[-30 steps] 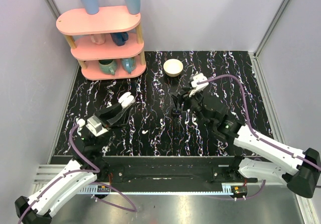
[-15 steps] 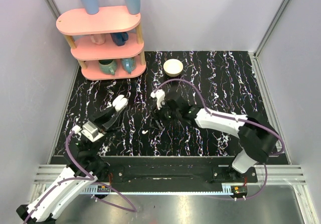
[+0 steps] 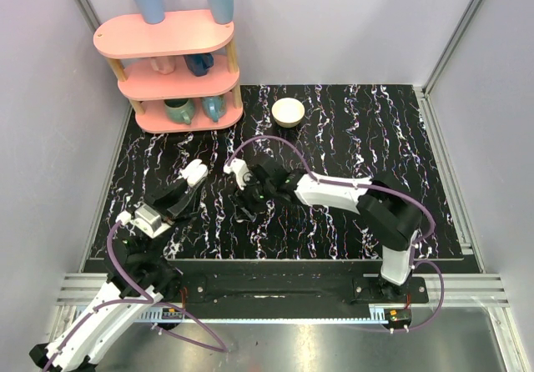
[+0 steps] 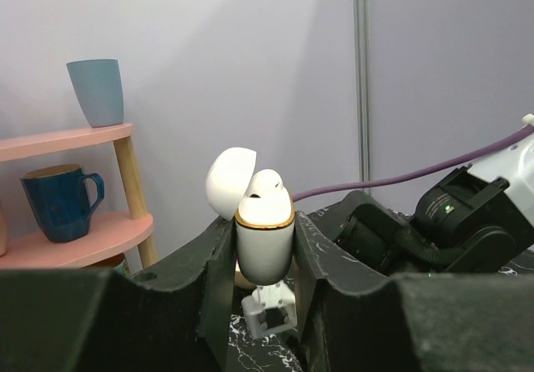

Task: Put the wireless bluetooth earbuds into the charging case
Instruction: Adjust the left earbud at the center of the board.

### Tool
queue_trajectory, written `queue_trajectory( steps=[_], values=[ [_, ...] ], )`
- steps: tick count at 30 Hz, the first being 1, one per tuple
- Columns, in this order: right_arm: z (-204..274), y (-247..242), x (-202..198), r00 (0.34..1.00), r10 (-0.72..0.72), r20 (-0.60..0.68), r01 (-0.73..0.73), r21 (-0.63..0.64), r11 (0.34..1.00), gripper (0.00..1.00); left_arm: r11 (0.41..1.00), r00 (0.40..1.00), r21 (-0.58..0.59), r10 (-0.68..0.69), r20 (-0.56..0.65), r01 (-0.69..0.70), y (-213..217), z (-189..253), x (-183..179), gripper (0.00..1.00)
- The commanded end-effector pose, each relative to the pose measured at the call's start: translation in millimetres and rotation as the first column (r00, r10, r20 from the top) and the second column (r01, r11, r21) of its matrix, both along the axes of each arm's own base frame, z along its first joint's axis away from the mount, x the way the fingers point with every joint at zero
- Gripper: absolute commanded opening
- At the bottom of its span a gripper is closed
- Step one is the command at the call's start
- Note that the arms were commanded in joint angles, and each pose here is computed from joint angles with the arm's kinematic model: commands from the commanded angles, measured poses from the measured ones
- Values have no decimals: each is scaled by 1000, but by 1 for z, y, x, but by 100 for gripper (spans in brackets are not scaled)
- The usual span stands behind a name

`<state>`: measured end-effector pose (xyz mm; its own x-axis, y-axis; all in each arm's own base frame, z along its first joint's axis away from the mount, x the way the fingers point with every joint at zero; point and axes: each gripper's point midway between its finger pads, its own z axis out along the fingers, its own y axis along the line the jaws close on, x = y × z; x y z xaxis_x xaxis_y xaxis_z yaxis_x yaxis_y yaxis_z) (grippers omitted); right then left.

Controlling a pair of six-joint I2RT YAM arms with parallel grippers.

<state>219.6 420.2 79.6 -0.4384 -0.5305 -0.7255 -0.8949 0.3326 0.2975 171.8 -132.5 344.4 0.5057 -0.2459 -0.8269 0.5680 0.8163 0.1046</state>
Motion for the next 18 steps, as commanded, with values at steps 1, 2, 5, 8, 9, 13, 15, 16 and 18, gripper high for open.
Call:
queue_trajectory(
  steps=[1,2,5,8,9,13,15,16,18],
  values=[
    [-11,9,9,997,5,75,-1,-66,998,62,999,999,-51,12,38,-10,10,19,-7,0],
    [-12,11,10,997,8,79,-3,-70,998,62,999,999,-53,12,40,-10,10,20,-8,0],
    [-20,12,11,996,14,91,-6,-91,996,62,999,999,-50,14,41,-12,10,19,-7,0],
    [-27,11,13,995,14,101,-2,-116,993,62,999,999,-49,20,36,-18,9,16,-5,0],
    [-29,11,14,995,16,102,-3,-119,993,62,999,999,-48,17,36,-15,9,16,-5,0],
    [-31,15,14,994,22,106,-9,-124,992,62,998,999,-58,9,32,-7,7,13,-4,0],
    [-31,18,15,993,30,110,-16,-123,992,62,998,999,-59,5,32,-3,6,13,-4,0],
    [-32,19,14,993,33,111,-19,-123,992,62,998,1000,-57,3,29,-1,5,13,-3,0],
    [-32,22,15,993,35,113,-22,-121,992,62,998,1000,-60,0,31,1,5,13,-4,0]
  ],
)
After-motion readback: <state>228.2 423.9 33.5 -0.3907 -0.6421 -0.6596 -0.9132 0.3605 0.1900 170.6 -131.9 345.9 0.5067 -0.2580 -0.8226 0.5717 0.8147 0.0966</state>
